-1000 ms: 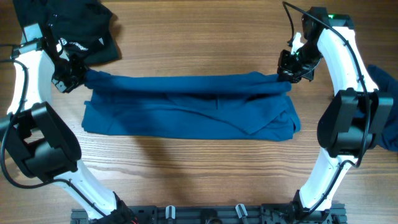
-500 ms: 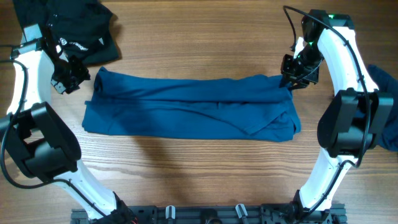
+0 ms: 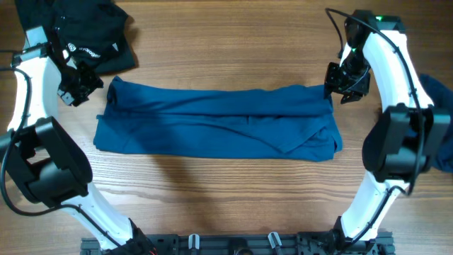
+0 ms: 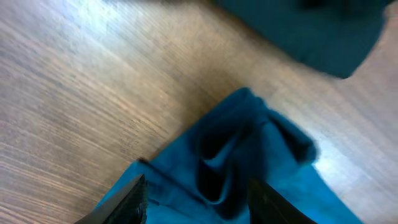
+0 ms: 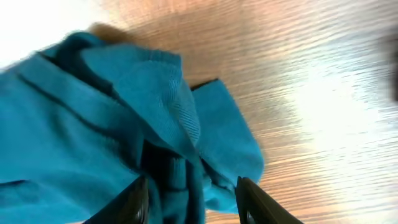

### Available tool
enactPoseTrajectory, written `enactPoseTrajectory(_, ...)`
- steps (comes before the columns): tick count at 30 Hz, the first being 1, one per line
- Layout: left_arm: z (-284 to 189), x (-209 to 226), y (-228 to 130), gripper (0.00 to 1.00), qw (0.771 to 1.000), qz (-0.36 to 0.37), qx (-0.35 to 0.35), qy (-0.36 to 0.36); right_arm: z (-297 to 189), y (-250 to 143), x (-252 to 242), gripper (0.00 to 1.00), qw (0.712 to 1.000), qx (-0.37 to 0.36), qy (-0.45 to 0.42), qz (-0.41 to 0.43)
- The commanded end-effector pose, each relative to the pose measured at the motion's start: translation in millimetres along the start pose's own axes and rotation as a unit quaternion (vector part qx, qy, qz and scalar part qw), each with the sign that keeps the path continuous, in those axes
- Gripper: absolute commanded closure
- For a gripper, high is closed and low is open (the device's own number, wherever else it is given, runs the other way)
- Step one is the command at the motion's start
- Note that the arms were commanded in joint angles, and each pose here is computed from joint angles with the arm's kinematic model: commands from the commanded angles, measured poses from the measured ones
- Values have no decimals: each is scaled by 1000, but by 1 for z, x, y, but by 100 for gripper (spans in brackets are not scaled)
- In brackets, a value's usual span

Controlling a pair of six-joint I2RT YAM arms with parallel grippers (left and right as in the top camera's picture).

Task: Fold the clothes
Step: 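Release the corners and raise both grippers off the shirt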

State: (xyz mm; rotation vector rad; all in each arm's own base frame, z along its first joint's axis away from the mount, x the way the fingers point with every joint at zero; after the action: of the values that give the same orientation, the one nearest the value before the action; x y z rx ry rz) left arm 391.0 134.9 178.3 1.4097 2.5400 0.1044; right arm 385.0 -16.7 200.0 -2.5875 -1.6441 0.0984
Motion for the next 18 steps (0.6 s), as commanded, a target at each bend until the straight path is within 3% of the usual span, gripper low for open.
enactPoseTrajectory(1,-67,-19,14,48,994,4,-94,-53,-65,-17,-7,54,993,-107,42,5)
enactPoseTrajectory(3,-93,-29,14,45,989,1,-132,-73,-92,-27,-7,54,985,-152,86,-8)
enactPoseTrajectory(7,-130,-72,-4,36,974,58,-176,-128,-123,-45,9,42,955,-174,222,-87)
enactPoseTrajectory(11,-117,-121,-33,24,974,122,-127,-141,-113,-46,29,40,948,-155,248,-127)
enactPoseTrajectory(18,-54,-177,-81,27,973,195,-12,-125,-56,-52,62,39,952,-107,236,-161)
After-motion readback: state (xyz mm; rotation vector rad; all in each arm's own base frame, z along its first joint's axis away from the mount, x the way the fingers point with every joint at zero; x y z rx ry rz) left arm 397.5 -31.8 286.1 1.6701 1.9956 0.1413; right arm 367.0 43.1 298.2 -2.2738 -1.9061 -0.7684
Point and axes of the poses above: each gripper's point midway between its finger pads, its own z axis out along the fingers, its own x axis along the line the jaws close on, y = z × x, the point moved 10 cm from there along -z, back along the fingers, and after that the axes turned 8 degrees about z, right-handed, at the moved point
